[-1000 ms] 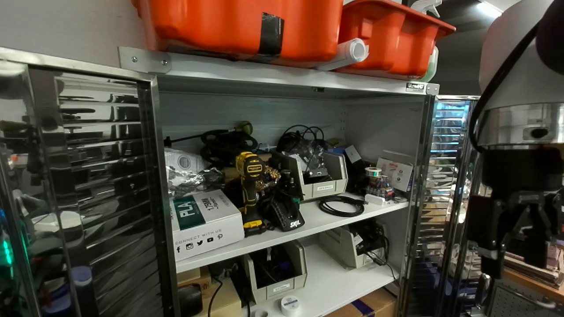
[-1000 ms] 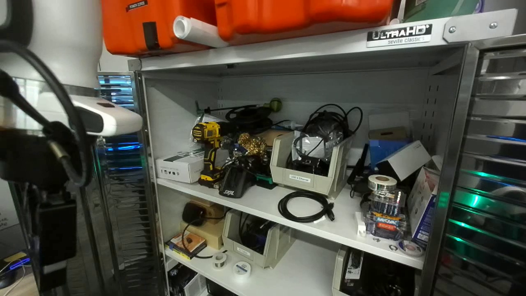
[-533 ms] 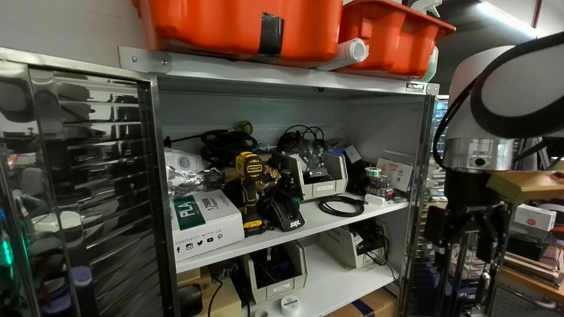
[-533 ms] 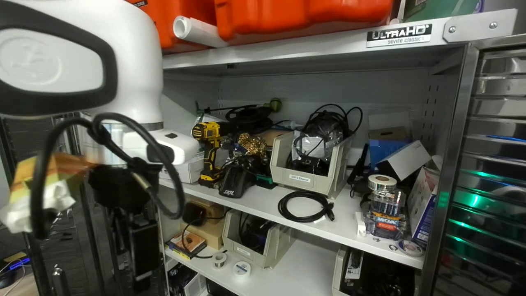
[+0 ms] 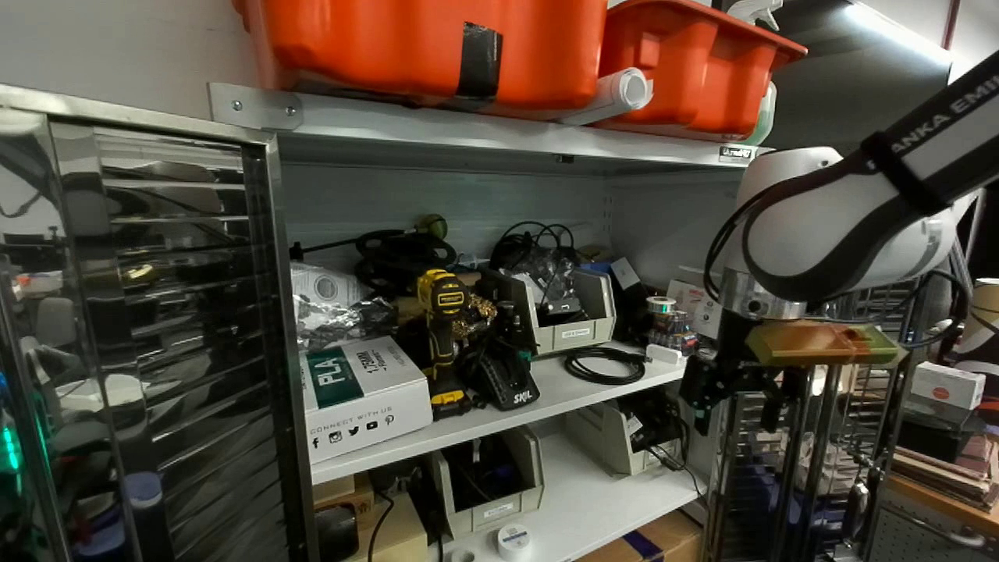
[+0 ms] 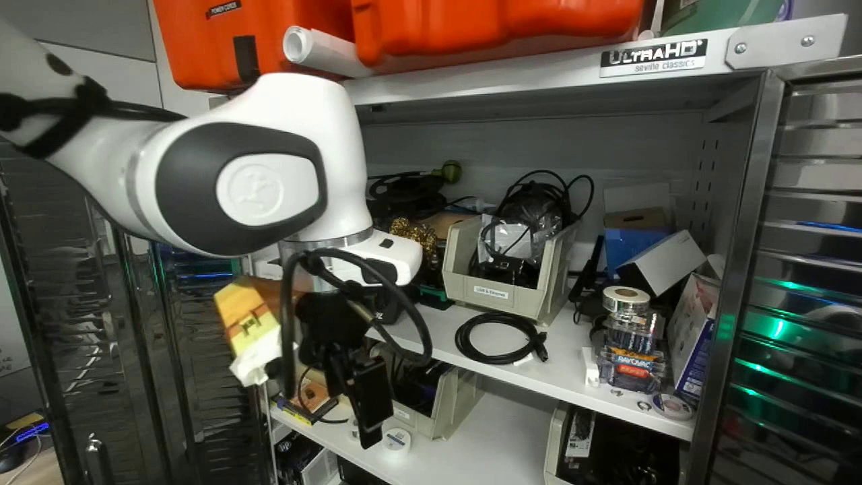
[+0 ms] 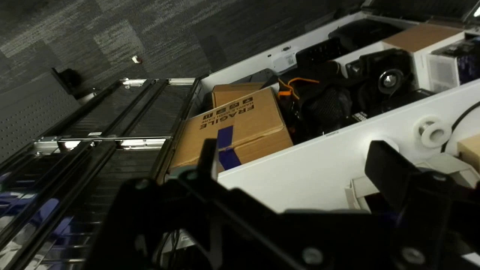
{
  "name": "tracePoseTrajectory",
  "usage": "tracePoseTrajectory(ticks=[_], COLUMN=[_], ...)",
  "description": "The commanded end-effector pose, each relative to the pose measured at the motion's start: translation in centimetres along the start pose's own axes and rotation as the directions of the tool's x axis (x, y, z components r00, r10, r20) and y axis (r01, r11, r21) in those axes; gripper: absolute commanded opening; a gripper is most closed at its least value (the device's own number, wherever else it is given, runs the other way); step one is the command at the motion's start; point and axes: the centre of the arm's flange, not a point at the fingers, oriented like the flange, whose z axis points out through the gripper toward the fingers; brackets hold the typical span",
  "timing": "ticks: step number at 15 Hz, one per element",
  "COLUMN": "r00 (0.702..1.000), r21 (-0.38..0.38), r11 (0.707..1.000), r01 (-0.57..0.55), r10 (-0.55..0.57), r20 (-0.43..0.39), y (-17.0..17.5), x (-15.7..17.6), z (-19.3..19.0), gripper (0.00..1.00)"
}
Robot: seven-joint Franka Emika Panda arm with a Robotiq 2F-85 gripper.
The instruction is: Pick up the black cable and put it in the tool box
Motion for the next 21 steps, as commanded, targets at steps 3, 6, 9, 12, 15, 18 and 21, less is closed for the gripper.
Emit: tracePoseTrajectory(ticks=[3,6,9,12,15,18,21], r00=[0.988,0.974,0.96,0.941,0.922,0.903,0.891], r21=[0.006,0.008,0.019,0.05,0.078,0.107,0.113], r11=[0.995,0.989,0.981,0.973,0.965,0.95,0.939], r01=[-0.101,-0.15,-0.192,-0.224,-0.25,-0.293,-0.326], r10=[0.101,0.15,0.192,0.229,0.262,0.312,0.345], r20=[-0.115,-0.168,-0.206,-0.247,-0.284,-0.295,-0.296], y=[-0.8,-0.4,0.2,0.5,0.1,-0.6,-1.5], x=[6.4,8.5,10.5,12.7,14.8,16.5,18.0], z=[3.3,4.3,4.4,3.8,3.4,3.5,3.7], gripper=[1.0,1.0,1.0,1.0,1.0,1.0,1.0])
